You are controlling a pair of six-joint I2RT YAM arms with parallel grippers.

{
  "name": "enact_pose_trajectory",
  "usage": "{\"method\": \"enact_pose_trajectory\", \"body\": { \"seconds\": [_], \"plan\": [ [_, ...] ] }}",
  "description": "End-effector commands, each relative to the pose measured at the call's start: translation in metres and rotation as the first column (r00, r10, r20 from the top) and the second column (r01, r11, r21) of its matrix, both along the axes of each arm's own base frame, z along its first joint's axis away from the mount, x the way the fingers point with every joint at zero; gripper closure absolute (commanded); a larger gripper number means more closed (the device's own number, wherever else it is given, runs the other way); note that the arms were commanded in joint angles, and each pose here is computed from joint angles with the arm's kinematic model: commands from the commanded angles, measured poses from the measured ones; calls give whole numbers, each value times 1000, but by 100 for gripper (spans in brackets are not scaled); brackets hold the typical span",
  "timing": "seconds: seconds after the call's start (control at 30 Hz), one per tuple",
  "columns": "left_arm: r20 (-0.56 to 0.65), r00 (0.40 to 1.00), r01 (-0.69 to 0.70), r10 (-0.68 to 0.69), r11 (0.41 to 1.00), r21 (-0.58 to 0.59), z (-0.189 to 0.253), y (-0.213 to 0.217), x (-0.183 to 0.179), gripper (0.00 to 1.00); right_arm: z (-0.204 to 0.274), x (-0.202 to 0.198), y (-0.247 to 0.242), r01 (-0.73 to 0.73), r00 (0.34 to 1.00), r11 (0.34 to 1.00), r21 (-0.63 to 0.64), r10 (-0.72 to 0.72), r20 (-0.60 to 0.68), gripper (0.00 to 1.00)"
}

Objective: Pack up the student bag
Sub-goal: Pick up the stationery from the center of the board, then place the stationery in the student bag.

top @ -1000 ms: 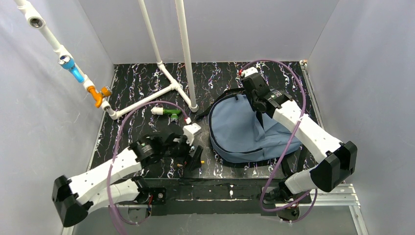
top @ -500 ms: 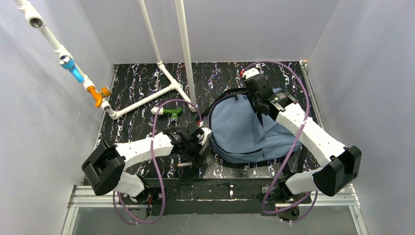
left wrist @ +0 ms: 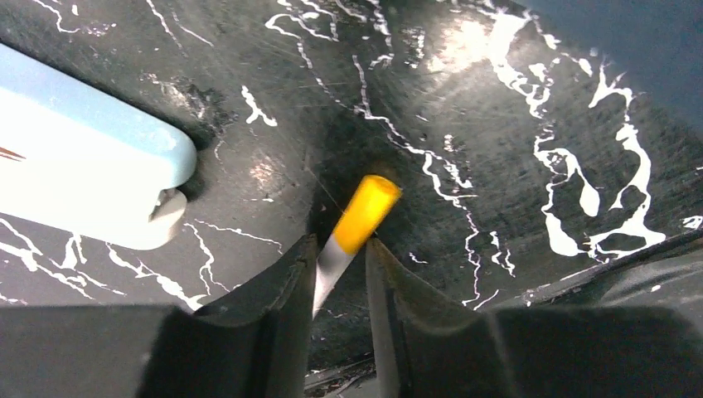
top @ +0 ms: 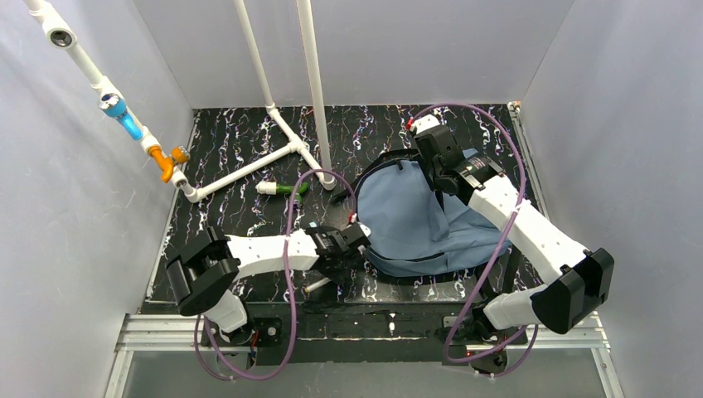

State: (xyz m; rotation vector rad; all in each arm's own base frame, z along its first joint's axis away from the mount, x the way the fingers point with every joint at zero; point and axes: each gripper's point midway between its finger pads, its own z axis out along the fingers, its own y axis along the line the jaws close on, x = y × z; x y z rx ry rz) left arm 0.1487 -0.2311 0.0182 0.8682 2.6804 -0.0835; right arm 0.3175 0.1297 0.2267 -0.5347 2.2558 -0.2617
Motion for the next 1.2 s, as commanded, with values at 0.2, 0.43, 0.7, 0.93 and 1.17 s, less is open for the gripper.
{"method": "enact_pose_trajectory", "body": {
  "seconds": [0.2,0.43,0.7,0.93,1.17],
  "plan": [
    [242,966,-106,95,994,33,42,18,20,92,25,1,7,9,995,994,107,-19,96,99],
    [175,968,-101,182,914,-393,123,-30,29,100,29,-2,12,1,995,987,159,-17,100,99],
    [-99,993,-118,69,390,-913,265,-141,66,100,42,-5,30,-42,992,956,290,6,125,99],
    [-203,977,-183,-69,228,-956,289,-217,101,100,49,-7,34,-47,992,945,323,6,127,99],
    [-330,940,-301,-83,248,-921,253,-240,115,100,57,-6,33,-49,989,944,325,1,145,99]
  ]
}}
